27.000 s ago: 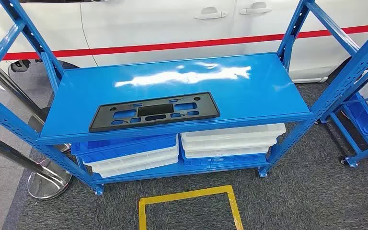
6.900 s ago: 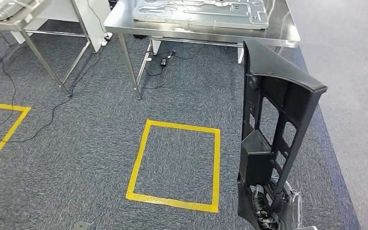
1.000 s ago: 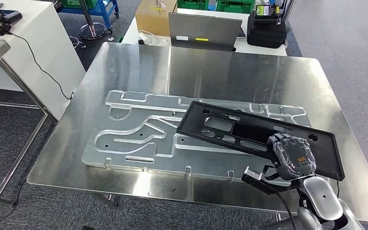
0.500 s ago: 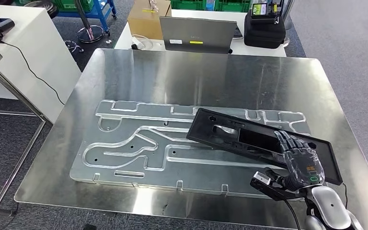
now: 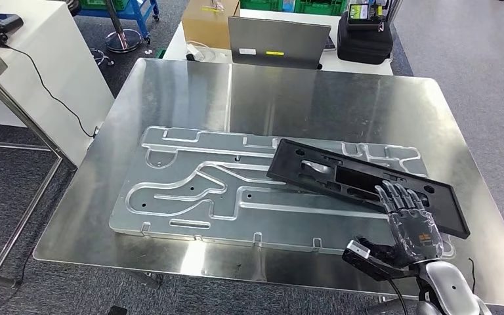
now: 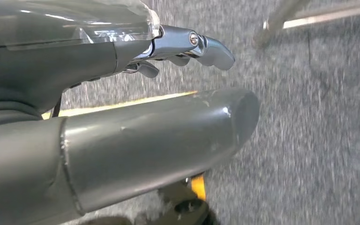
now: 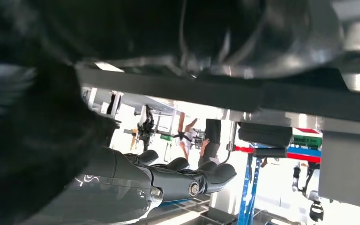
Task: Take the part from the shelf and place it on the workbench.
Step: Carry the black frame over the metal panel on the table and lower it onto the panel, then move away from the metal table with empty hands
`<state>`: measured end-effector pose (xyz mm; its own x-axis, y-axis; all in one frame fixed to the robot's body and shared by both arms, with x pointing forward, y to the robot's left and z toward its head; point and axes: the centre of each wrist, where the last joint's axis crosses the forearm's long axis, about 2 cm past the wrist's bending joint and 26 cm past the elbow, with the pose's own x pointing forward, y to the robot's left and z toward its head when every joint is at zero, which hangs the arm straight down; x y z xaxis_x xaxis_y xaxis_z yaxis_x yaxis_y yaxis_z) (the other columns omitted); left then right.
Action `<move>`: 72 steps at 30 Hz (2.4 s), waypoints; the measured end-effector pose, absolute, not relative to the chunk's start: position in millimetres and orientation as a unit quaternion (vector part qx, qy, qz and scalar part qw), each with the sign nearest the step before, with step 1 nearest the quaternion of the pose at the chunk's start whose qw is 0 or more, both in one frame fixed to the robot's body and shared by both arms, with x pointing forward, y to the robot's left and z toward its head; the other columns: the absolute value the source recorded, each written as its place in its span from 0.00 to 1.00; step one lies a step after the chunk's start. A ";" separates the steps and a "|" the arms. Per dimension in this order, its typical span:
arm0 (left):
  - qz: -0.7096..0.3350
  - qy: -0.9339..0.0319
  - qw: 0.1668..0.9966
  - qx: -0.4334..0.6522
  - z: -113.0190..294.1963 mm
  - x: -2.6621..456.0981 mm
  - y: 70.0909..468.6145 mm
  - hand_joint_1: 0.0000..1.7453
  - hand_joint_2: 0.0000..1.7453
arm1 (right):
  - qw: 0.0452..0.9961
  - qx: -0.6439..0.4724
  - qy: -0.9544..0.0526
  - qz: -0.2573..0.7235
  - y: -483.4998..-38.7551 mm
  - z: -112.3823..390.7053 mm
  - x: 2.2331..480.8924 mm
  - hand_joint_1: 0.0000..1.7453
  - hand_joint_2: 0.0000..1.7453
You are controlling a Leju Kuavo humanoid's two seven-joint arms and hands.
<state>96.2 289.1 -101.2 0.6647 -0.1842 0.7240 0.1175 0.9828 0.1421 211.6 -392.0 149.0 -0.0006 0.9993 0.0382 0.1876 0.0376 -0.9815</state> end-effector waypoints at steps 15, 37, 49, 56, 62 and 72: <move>-0.080 -0.401 0.911 0.040 -101.3 96.0 288.1 0.00 0.00 | 0.423 -0.553 -0.567 0.440 -369.0 139.0 196.9 0.00 0.00; -0.068 -0.395 0.915 0.043 -102.6 89.5 285.7 0.00 0.00 | 0.389 -0.552 -0.604 0.423 -324.2 130.2 164.9 0.00 0.00; -0.028 -0.391 0.918 0.063 -105.5 73.8 288.3 0.00 0.00 | 0.566 -0.440 -0.649 0.255 -300.6 86.0 117.3 0.00 0.00; 0.000 -0.386 0.920 0.073 -108.4 55.1 288.3 0.00 0.00 | 0.662 -0.430 -0.580 0.203 -298.0 26.5 81.7 0.00 0.00; 0.017 -0.381 0.921 0.083 -109.1 50.1 289.5 0.00 0.00 | 0.790 -0.422 -0.420 0.148 -285.8 -17.1 51.8 0.00 0.00; 0.030 -0.378 0.921 0.093 -109.8 45.6 289.5 0.00 0.00 | 0.961 -0.230 -0.150 -0.038 -235.7 -73.1 15.7 0.00 0.00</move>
